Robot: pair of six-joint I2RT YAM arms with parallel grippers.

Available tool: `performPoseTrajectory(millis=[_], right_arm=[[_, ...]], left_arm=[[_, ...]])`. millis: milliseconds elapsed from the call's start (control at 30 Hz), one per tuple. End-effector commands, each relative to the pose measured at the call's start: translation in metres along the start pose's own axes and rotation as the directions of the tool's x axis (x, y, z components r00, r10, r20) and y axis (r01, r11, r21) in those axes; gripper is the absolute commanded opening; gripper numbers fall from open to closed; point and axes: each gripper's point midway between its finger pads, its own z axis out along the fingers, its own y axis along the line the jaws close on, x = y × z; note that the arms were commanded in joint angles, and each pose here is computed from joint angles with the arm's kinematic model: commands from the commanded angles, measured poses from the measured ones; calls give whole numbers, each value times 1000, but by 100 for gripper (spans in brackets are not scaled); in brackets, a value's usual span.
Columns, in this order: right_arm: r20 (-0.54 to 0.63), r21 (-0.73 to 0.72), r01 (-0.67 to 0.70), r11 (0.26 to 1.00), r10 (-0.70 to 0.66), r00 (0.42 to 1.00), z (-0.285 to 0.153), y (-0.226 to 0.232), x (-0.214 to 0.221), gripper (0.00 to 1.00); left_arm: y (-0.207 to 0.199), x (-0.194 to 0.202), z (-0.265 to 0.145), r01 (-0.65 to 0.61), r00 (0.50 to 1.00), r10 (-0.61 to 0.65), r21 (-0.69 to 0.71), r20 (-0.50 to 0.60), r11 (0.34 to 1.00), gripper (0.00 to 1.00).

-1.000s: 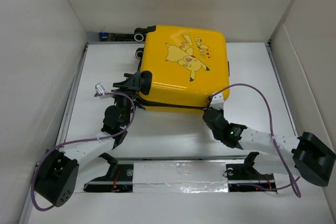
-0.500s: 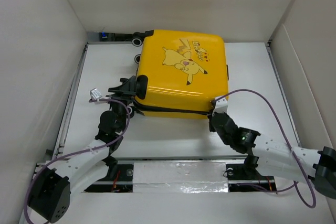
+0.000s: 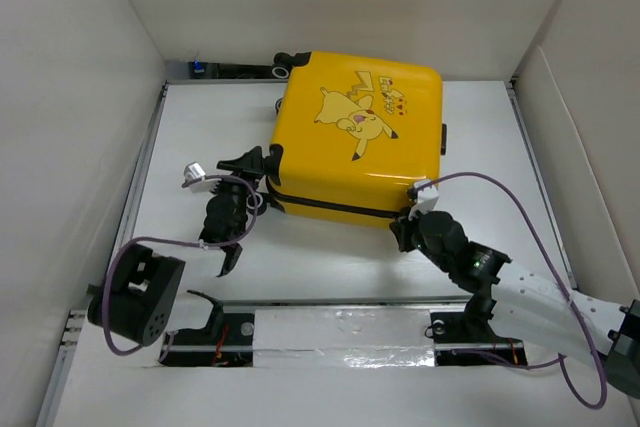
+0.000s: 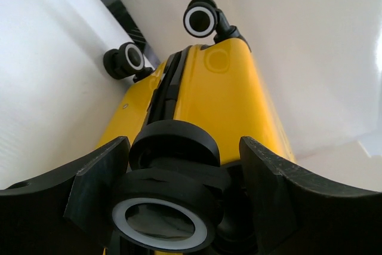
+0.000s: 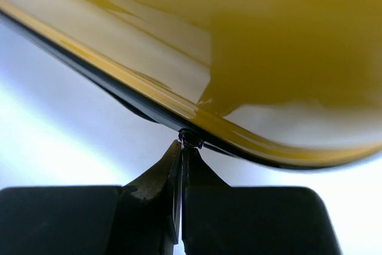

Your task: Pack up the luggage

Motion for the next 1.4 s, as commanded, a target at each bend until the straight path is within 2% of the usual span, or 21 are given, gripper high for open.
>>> performPoseTrajectory(millis=[0, 200, 233, 333, 367, 433, 533, 767, 800, 833, 867, 900, 1033, 1067, 1100, 1133, 1167, 1233, 1267, 1333, 1367], right_arm=[[160, -420, -30, 907, 106, 981, -28, 89, -66, 0], [195, -376, -49, 925, 131, 972, -30, 73, -69, 0], [204, -431, -37, 902, 137, 969, -31, 86, -76, 0], [139, -469, -17, 883, 93, 986, -4, 110, -59, 0], [173, -481, -2, 877, 98, 980, 2, 121, -74, 0], [106, -483, 43, 875, 9, 994, 33, 136, -53, 0], [108, -546, 119, 829, -71, 992, 52, 174, -56, 0], [126, -604, 186, 775, -138, 982, 82, 207, -57, 0], [128, -615, 183, 767, -132, 983, 84, 207, -57, 0], [114, -630, 163, 759, -117, 987, 83, 207, -48, 0], [164, -648, 156, 746, -63, 984, 78, 212, -61, 0], [150, -653, 143, 744, -59, 987, 73, 213, -57, 0], [146, -595, 141, 791, -66, 987, 55, 190, -51, 0], [145, -556, 134, 820, -63, 987, 54, 178, -48, 0], [141, -546, 115, 830, -44, 989, 42, 167, -43, 0], [140, -527, 102, 844, -33, 990, 41, 156, -42, 0], [142, -523, 96, 847, -24, 990, 38, 150, -40, 0], [138, -520, 85, 850, -14, 990, 30, 140, -35, 0], [134, -526, 84, 846, -15, 991, 28, 140, -32, 0], [130, -534, 85, 841, -17, 991, 24, 139, -30, 0], [122, -538, 83, 839, -20, 992, 23, 139, -28, 0]], left_arm=[[24, 114, -54, -119, 844, 168, 128, -510, 985, 0], [16, 129, -56, -52, 828, 140, 174, -543, 983, 0], [9, 135, -62, -41, 818, 145, 196, -556, 980, 0], [-5, 147, -79, -21, 793, 157, 230, -589, 973, 0], [-8, 149, -83, -11, 788, 156, 238, -596, 971, 0], [-14, 151, -93, 9, 776, 155, 256, -611, 967, 0], [-27, 158, -114, 42, 741, 167, 293, -651, 955, 0], [-57, 177, -175, 88, 649, 220, 359, -728, 929, 0], [-50, 183, -183, 65, 625, 223, 334, -748, 940, 0], [-45, 184, -187, 34, 627, 228, 319, -745, 947, 0], [-46, 183, -189, 28, 640, 232, 324, -733, 946, 0], [-45, 184, -194, 32, 636, 233, 327, -736, 944, 0], [-59, 185, -199, 57, 630, 237, 348, -740, 936, 0], [-64, 185, -199, 55, 629, 253, 367, -735, 929, 4], [-64, 186, -195, 20, 632, 283, 380, -721, 925, 18], [-65, 185, -186, -68, 630, 339, 385, -699, 920, 58], [-65, 177, -173, -133, 667, 356, 365, -655, 921, 71], [-74, 154, -151, -222, 706, 394, 344, -588, 912, 88], [-77, 140, -139, -241, 745, 385, 318, -545, 917, 93], [-82, 104, -109, -259, 813, 352, 254, -464, 932, 99], [-83, 93, -99, -253, 830, 335, 233, -446, 939, 99]])
